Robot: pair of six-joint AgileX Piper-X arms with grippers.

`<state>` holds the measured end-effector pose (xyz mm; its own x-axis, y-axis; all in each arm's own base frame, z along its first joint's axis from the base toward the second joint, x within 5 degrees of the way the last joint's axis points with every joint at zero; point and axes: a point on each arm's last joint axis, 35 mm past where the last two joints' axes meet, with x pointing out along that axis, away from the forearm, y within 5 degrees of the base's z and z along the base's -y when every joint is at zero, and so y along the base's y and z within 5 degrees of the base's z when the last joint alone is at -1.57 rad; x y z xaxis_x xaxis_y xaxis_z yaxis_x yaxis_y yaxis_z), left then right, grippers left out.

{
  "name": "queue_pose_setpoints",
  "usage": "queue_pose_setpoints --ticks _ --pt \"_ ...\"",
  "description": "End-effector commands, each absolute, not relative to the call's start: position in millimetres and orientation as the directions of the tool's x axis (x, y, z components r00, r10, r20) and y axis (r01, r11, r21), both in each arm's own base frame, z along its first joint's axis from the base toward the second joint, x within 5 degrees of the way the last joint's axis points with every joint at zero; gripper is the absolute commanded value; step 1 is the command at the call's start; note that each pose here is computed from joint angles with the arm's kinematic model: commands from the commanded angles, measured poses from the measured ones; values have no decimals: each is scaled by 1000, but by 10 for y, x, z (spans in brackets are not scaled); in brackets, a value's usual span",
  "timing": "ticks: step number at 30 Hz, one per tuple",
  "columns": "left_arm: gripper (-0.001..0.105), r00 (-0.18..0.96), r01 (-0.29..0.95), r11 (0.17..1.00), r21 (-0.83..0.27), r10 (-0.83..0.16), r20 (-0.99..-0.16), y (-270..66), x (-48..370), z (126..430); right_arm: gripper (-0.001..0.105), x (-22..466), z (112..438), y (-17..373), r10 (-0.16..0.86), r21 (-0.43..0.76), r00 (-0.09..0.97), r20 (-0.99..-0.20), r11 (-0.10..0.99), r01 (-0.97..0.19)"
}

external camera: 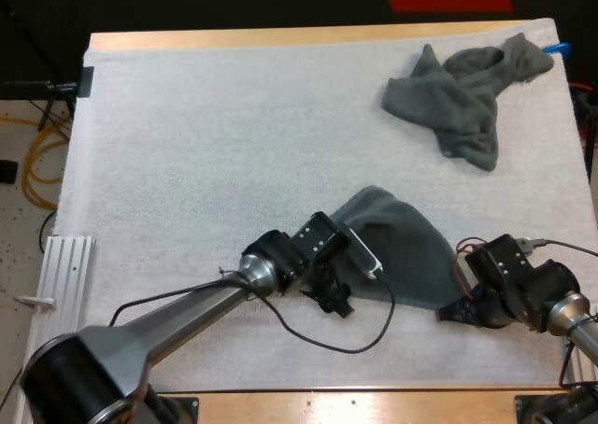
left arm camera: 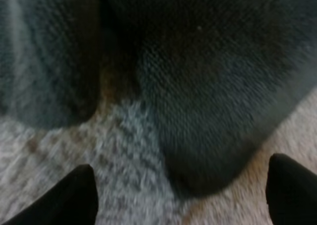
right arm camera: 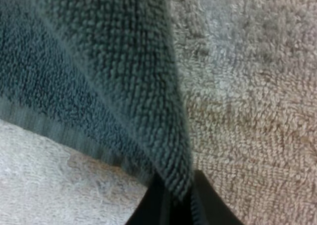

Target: Pick towel from pile fold and stack

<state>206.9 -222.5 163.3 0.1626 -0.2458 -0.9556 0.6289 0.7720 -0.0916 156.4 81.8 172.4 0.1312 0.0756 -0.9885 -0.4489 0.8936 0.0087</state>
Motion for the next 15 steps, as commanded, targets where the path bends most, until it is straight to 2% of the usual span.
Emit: queue_pose_setpoints --ticks 1,7,10,13,15 --pt "67 174 626 774 -95 -257 -951 -2256 2085 1615 0 1548 1724 806 66 1 127 -990 891 -453" --pt "60 127 630 765 -130 -267 -955 -2289 2096 1487 0 1548 1724 806 66 1 127 -990 891 -453" --pt "51 92 634 754 -170 -292 -952 -2299 2085 1477 0 1548 1724 806 66 1 127 -990 891 -453" --pt "33 92 634 754 -170 -292 -952 -2300 2085 1477 0 1551 1724 808 68 1 131 -989 891 -453" --pt "17 77 636 748 -189 -306 -949 -2304 2080 1478 0 1551 1724 808 68 1 130 -989 891 -453"
